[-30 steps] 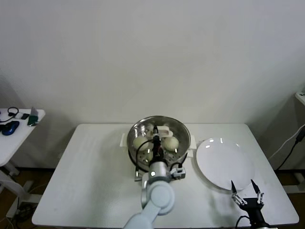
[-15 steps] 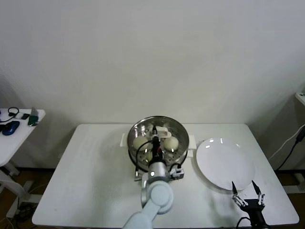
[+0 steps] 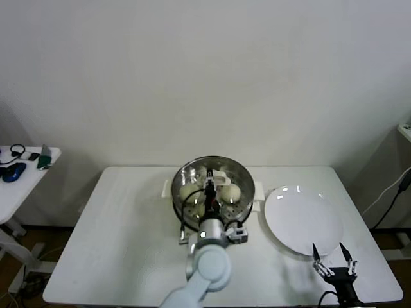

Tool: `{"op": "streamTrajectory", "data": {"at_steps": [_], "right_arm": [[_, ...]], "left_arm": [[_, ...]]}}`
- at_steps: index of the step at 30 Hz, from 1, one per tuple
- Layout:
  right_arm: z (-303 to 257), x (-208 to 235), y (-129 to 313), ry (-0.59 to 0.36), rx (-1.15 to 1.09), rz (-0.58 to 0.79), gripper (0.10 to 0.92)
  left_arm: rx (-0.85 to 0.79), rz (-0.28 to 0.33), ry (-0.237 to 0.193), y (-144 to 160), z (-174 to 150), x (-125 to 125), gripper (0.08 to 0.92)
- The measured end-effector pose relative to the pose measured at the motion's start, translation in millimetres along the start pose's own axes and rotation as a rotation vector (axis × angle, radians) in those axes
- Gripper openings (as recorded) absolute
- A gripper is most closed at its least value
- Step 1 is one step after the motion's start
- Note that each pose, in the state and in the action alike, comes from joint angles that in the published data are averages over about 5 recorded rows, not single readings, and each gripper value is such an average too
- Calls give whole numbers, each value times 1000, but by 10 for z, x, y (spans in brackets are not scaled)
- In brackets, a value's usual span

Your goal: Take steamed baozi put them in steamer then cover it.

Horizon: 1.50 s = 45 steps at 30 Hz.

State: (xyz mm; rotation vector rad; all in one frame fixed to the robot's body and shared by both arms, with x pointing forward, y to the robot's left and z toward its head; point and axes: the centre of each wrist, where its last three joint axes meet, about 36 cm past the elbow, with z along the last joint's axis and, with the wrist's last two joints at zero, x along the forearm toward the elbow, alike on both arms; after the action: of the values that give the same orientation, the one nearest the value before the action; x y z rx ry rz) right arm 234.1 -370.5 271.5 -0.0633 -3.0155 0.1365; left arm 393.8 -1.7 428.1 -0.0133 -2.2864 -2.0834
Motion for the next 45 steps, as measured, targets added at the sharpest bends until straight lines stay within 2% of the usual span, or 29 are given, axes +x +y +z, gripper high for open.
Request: {"op": "streamTrajectory", "data": {"at_steps": [9,14,17,24,27,31,37,45], "right_arm": [[-132,-36,29,25,2,4,823],[-224,-87,79,21,-1,2,823],[-264,-120,114,13,-2,1,823],[-291,-184,181,2,4,-6,823],[-279,-204,200,0,4,-7,823],[-249,-236,215,-4,1,-11,823],[-186,-285,222,-7,-8,-17,823],[-116,-329,212,-7,-19,-28,823]], "left_arm": [[138,19,-49,328,339,217,652],[264,39,-42,462,715,314,787],[356,59,-5,506,989,340,818],[633,139,143,489,1681,399,823],[772,168,165,396,1972,457,823],[960,177,130,167,2262,576,823],[1189,125,60,-245,2508,754,823],[1336,49,39,-687,2660,914,823]]}}
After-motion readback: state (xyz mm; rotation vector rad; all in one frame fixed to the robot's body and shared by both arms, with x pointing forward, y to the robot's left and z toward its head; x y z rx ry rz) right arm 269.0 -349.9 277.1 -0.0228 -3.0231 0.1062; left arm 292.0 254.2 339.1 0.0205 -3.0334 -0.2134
